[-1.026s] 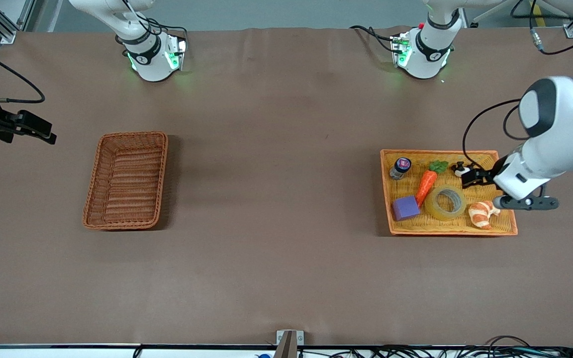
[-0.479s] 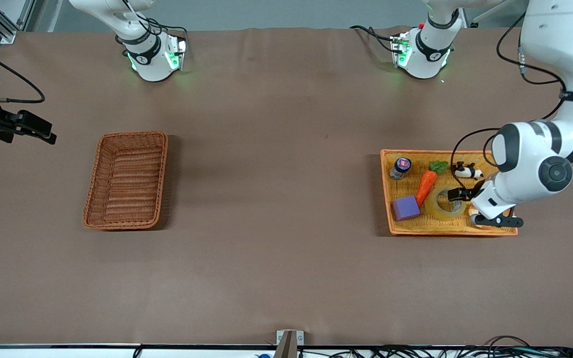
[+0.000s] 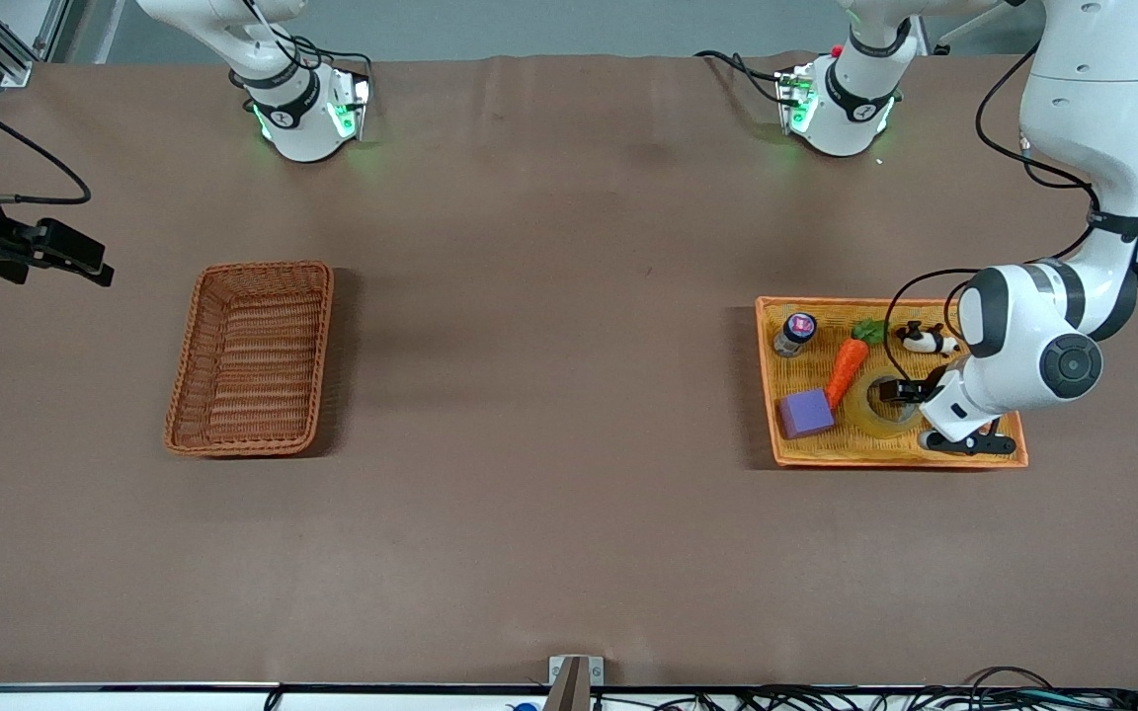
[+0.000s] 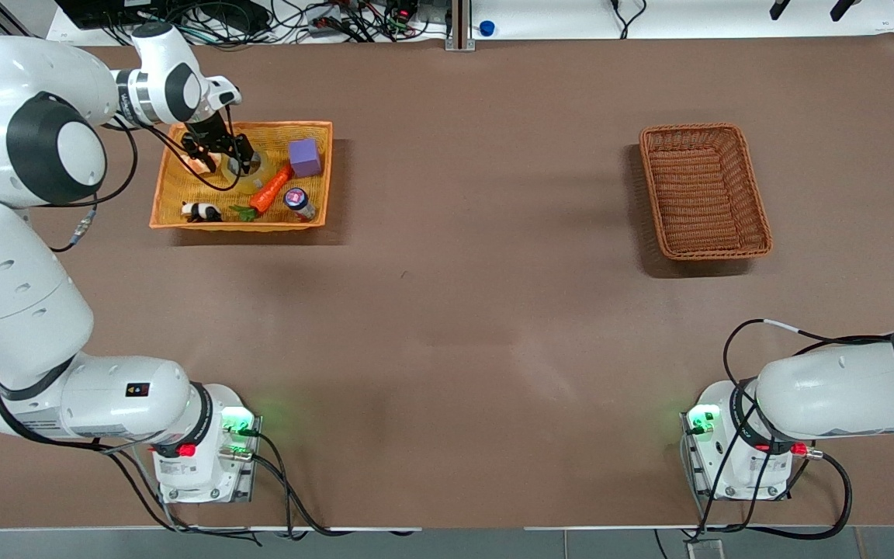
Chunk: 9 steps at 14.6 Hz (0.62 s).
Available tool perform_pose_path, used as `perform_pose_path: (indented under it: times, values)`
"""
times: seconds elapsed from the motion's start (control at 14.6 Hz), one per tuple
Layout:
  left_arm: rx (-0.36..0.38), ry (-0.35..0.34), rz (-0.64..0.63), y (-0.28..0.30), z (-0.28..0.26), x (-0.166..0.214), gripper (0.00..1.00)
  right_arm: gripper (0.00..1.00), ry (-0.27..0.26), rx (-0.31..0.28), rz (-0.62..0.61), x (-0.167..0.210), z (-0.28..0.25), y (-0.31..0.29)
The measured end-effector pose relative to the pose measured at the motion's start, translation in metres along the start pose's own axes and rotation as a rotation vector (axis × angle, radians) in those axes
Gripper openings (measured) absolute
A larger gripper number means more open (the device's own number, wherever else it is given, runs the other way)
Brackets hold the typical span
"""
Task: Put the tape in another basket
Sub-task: 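Lower the left gripper and grasp the yellow tape roll's rim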
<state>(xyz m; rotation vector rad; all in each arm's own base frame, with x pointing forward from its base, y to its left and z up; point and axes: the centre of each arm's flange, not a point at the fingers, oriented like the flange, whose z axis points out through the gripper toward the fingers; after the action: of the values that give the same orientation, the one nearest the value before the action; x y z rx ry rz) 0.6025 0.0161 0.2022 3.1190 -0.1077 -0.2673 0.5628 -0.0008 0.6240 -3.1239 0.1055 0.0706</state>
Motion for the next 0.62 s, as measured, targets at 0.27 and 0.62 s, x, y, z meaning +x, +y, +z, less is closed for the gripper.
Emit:
perform_pose_path:
  times: [0.27,0.62]
  values:
    - [-0.002,0.0,-0.012,-0.007,0.0,-0.001,0.42,1.0,0.002,0.0,0.018,0.0,-0.001,0.0]
    - [-0.005,0.058,0.011,0.007,-0.045,0.003,0.22,1.0,0.001,0.0,0.018,0.0,0.0,0.0]
